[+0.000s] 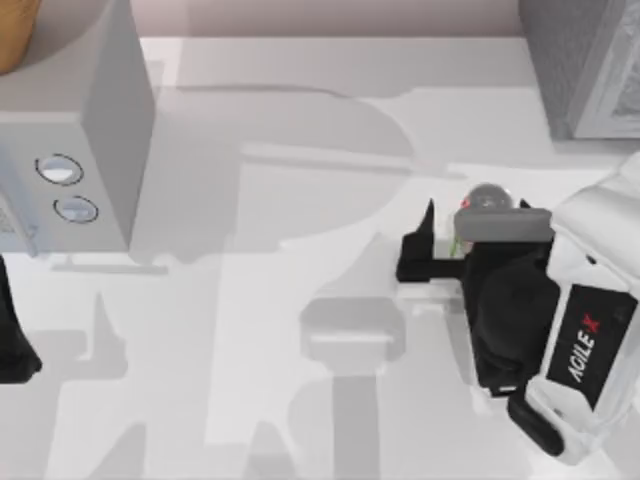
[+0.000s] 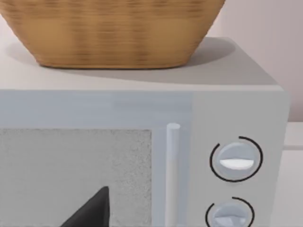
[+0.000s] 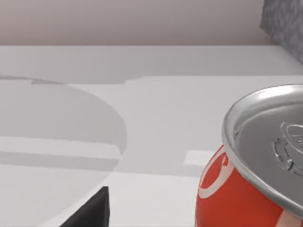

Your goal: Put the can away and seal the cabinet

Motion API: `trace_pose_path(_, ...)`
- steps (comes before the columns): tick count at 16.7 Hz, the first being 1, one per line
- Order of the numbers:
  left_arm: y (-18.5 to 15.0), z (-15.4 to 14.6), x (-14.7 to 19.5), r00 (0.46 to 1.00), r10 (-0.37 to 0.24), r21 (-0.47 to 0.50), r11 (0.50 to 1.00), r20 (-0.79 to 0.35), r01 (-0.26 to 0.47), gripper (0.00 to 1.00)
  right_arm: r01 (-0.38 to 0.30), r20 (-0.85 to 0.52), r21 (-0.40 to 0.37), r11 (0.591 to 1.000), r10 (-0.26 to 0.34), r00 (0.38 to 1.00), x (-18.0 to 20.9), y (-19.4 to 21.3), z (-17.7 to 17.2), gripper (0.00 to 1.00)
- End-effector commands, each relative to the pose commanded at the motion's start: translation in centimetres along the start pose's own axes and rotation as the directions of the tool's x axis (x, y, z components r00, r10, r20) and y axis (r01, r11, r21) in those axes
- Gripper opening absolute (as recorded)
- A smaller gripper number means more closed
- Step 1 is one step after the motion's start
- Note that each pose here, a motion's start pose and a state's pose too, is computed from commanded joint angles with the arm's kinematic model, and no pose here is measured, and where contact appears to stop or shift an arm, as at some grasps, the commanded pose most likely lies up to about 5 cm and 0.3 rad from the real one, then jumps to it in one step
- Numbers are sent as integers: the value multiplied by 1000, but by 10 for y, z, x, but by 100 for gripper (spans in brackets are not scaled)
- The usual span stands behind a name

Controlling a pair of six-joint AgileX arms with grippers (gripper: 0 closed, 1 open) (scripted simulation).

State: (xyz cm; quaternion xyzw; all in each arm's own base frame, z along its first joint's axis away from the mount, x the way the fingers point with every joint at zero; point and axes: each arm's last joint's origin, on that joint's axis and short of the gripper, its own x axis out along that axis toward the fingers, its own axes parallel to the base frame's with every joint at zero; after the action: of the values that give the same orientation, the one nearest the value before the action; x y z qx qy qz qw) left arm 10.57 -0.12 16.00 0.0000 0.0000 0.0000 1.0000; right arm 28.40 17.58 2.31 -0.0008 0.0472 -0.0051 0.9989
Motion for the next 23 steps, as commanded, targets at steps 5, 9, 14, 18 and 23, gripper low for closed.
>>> trace_pose_path(5, 0, 0, 0, 1000, 0, 0, 1000, 0, 0, 100, 0, 0, 0, 1000, 0, 1000, 0, 0, 0, 85)
trace_pose_path(9, 0, 0, 0, 1000, 0, 0, 1000, 0, 0, 100, 0, 0, 0, 1000, 0, 1000, 0, 0, 0, 55)
trace_pose_path(14, 0, 0, 0, 1000, 0, 0, 1000, 0, 0, 100, 0, 0, 0, 1000, 0, 1000, 0, 0, 0, 17)
trace_pose_path(18, 0, 0, 0, 1000, 0, 0, 1000, 0, 0, 100, 0, 0, 0, 1000, 0, 1000, 0, 0, 0, 0)
trace_pose_path(23, 0, 0, 0, 1000, 0, 0, 1000, 0, 0, 100, 0, 0, 0, 1000, 0, 1000, 0, 0, 0, 0)
